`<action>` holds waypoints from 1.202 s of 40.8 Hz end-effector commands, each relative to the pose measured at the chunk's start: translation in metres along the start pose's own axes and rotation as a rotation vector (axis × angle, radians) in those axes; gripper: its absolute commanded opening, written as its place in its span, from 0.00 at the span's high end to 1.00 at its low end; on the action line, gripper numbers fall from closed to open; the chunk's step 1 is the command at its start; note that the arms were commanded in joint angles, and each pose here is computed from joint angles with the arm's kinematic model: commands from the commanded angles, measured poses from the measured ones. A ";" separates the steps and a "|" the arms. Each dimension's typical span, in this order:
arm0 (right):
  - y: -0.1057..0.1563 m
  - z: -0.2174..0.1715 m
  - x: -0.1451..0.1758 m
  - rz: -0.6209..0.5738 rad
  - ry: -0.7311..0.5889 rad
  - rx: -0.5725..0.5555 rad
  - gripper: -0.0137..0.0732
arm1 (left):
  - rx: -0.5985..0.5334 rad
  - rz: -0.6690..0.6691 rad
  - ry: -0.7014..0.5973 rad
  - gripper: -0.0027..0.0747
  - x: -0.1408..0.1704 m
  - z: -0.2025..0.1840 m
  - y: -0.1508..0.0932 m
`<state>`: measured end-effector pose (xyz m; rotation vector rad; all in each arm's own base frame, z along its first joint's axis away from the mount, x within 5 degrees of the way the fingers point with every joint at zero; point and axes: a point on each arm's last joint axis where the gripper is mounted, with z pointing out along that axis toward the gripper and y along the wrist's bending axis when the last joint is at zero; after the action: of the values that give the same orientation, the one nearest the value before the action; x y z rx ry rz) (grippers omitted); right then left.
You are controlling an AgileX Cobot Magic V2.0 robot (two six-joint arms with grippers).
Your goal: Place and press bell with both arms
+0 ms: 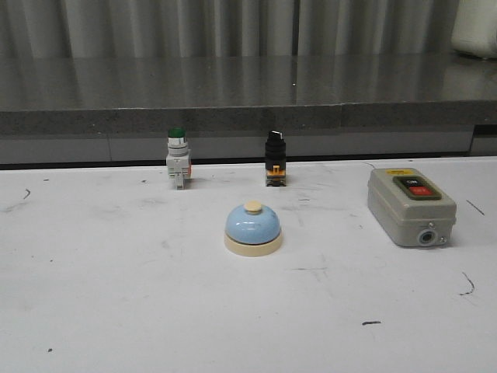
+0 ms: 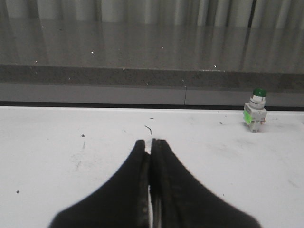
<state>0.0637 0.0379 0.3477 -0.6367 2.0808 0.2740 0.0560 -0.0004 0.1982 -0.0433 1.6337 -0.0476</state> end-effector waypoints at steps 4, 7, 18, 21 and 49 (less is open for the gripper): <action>-0.001 -0.005 -0.011 0.002 -0.078 0.009 0.92 | -0.012 -0.018 -0.087 0.99 -0.001 0.000 0.001; -0.001 -0.005 -0.011 0.002 -0.078 0.009 0.92 | -0.012 -0.018 -0.088 0.99 -0.002 0.000 0.001; -0.001 -0.005 -0.011 0.002 -0.078 0.009 0.92 | -0.010 -0.017 -0.156 0.99 -0.008 -0.001 0.001; -0.001 -0.005 -0.011 0.002 -0.078 0.009 0.92 | -0.010 -0.015 -0.196 0.99 -0.011 -0.002 0.001; -0.001 -0.005 -0.011 0.002 -0.078 0.009 0.92 | -0.013 0.035 -0.207 0.99 -0.012 -0.002 0.001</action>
<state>0.0634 0.0377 0.3473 -0.6386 2.0864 0.2731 0.0561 0.0008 0.2090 -0.0215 1.5145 0.0006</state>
